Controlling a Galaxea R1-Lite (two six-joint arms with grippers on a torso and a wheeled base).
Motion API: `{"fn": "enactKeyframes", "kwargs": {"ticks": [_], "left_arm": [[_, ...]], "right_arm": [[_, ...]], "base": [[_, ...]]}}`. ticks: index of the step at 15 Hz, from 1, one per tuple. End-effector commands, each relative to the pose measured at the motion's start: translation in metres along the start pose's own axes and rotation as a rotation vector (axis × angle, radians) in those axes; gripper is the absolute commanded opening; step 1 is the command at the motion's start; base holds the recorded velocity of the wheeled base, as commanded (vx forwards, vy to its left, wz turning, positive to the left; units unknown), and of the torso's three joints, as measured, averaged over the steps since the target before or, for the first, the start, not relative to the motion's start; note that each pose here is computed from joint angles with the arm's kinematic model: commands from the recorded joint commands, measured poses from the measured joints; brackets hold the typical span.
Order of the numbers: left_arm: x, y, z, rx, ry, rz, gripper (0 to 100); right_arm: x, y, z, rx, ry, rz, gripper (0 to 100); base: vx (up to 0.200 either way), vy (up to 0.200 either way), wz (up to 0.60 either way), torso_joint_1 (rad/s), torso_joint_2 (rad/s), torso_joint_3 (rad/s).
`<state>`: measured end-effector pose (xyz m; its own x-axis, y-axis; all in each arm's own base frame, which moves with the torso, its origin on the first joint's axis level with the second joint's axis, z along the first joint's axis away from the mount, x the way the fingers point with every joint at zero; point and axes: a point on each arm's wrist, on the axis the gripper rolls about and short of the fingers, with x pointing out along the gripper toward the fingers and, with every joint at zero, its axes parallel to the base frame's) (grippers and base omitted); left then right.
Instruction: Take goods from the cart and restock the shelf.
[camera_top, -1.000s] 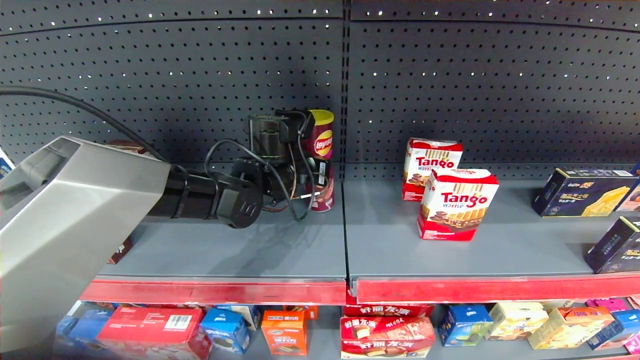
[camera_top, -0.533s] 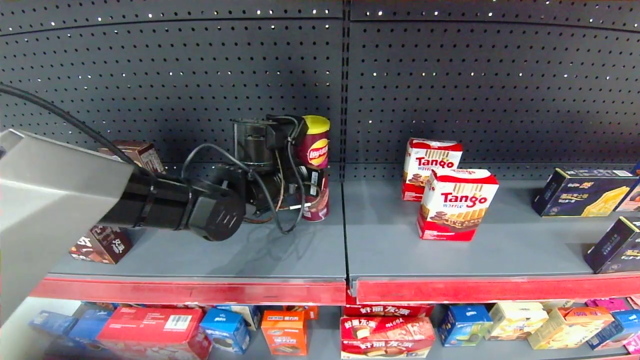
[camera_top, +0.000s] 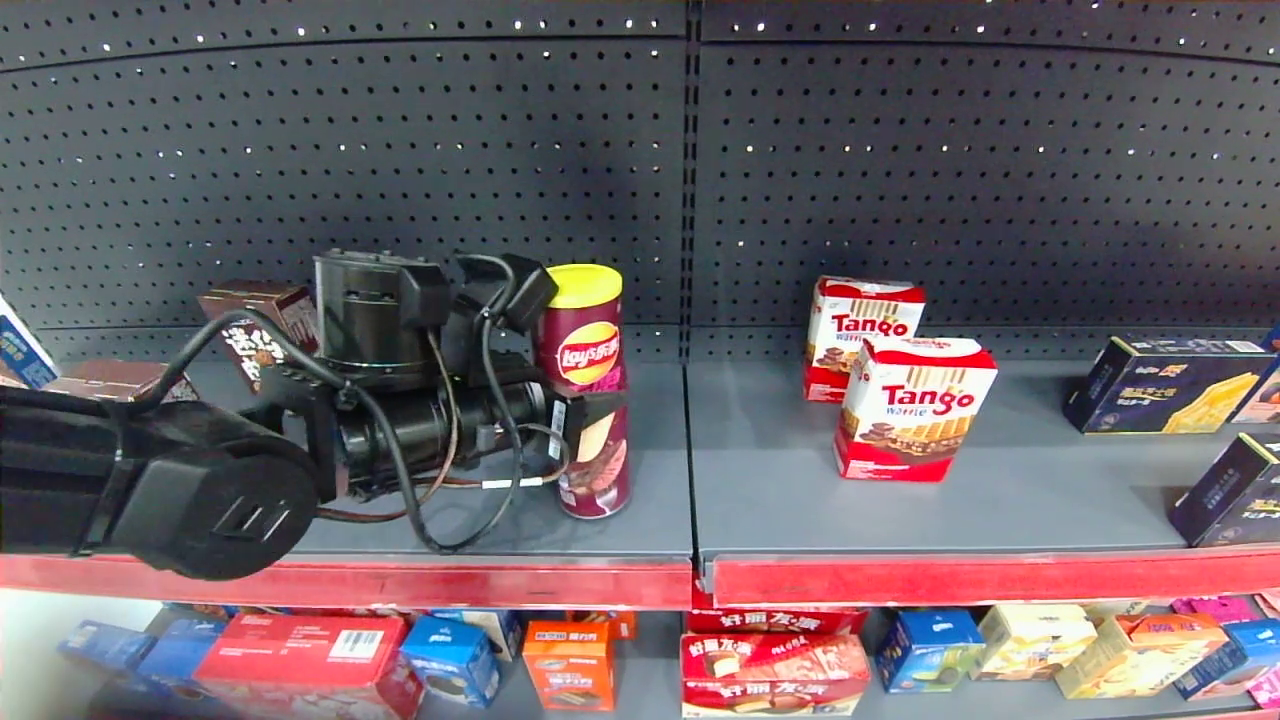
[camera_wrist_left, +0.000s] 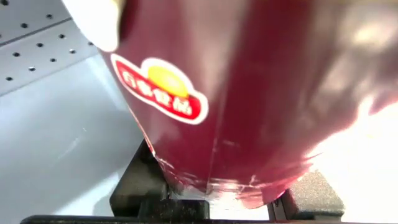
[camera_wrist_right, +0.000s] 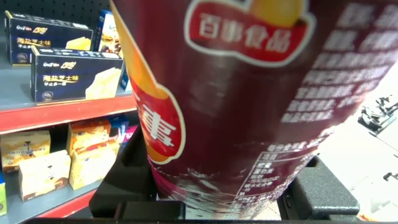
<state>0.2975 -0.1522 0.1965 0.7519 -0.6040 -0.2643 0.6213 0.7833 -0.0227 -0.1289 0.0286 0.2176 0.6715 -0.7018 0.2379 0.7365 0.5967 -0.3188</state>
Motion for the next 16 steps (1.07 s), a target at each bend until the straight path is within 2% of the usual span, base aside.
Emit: {"fn": "enactKeyframes", "kwargs": {"ticks": [1,4,6,9,11,14,16], "left_arm": [[-0.020,-0.005,0.009,0.015,-0.043,-0.009,0],[-0.026,-0.008,0.014,0.022,-0.058,-0.065,0],[-0.033,-0.011,0.008,0.028,-0.044,-0.130,0],[-0.035,-0.007,-0.006,0.022,-0.008,-0.166,0],[-0.035,-0.005,-0.007,0.042,-0.003,-0.177,0],[-0.032,0.003,-0.007,0.042,-0.014,-0.230,0],[-0.027,0.006,-0.002,0.045,-0.025,-0.233,0]], "right_arm": [[-0.006,-0.002,-0.002,0.012,-0.021,-0.012,0],[-0.007,-0.003,-0.002,0.016,-0.027,-0.017,0],[-0.007,-0.003,-0.001,0.016,-0.028,-0.017,0],[-0.007,-0.003,-0.001,0.016,-0.028,-0.017,0],[-0.007,-0.003,-0.001,0.016,-0.027,-0.017,0],[-0.008,-0.003,-0.002,0.016,-0.027,-0.017,0],[-0.008,-0.002,-0.003,0.009,-0.018,-0.014,0]], "base": [[0.000,0.000,0.00,0.000,0.00,0.000],[0.000,0.000,0.00,0.000,0.00,0.000],[0.000,0.000,0.00,0.000,0.00,0.000],[0.000,0.000,0.00,0.000,0.00,0.000],[0.000,0.000,0.00,0.000,0.00,0.000],[0.000,0.000,0.00,0.000,0.00,0.000],[0.000,0.000,0.00,0.000,0.00,0.000]]}}
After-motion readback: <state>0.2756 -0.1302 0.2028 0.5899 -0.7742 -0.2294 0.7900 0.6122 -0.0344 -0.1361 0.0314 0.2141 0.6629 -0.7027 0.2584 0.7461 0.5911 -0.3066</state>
